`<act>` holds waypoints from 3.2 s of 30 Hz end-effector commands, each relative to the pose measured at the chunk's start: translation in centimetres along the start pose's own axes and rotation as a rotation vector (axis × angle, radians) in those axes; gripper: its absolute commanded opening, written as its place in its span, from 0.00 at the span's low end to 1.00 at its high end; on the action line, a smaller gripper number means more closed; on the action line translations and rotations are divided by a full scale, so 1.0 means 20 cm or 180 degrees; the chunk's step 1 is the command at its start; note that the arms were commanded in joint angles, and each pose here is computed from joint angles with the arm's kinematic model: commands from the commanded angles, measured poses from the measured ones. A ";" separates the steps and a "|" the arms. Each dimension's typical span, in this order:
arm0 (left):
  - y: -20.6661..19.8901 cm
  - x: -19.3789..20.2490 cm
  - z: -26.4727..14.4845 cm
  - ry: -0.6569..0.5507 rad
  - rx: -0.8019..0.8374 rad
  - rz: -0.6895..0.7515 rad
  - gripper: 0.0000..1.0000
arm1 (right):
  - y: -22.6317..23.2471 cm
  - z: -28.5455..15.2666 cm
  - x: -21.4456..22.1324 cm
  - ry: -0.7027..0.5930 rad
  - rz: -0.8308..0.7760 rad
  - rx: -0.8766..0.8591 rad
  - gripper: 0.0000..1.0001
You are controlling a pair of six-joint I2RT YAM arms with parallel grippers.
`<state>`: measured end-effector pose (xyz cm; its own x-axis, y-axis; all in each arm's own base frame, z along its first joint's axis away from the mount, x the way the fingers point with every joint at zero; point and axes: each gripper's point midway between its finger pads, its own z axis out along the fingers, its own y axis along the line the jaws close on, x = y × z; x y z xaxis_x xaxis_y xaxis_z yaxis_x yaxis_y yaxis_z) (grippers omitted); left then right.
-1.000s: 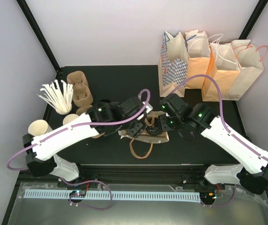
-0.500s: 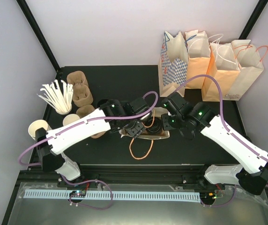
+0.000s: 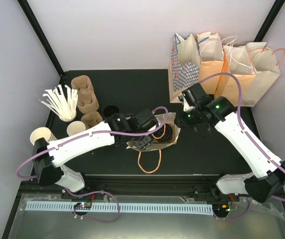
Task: Pack the takeout coffee
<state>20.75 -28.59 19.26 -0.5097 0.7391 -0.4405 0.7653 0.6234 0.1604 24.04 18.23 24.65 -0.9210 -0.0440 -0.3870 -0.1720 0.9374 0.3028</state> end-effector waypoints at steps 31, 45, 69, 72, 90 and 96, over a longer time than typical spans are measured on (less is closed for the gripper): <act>0.06 -0.17 -0.21 -0.0929 -0.0125 0.0611 0.47 | 0.44 0.01 -0.28 -0.0147 -0.0600 -0.1042 0.83; 0.06 -0.19 -0.24 -0.1039 -0.0102 0.0489 0.46 | 0.29 -0.29 -0.12 -0.0052 -0.0628 -0.0662 0.69; 0.06 -0.15 -0.27 -0.1134 -0.0082 0.0602 0.45 | 0.57 -0.06 -0.10 0.0558 0.0767 -0.1761 0.43; 0.07 -0.13 -0.25 -0.1072 -0.0131 0.0649 0.45 | 0.62 -0.13 -0.18 0.0433 0.0979 -0.2093 0.34; 0.06 -0.06 -0.11 -0.0707 -0.0199 0.0822 0.44 | 0.68 -0.30 -0.46 0.0149 0.1520 -0.2895 0.19; 0.07 -0.08 -0.10 -0.0713 -0.0256 0.0830 0.44 | 0.71 -0.33 -0.51 0.0166 0.1736 -0.3137 0.19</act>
<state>21.50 -28.50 21.66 -0.2038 0.7945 -0.5721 0.8291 0.4509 0.3307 28.81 29.58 35.13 -0.9644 0.2600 0.0481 0.1200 0.2684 0.9558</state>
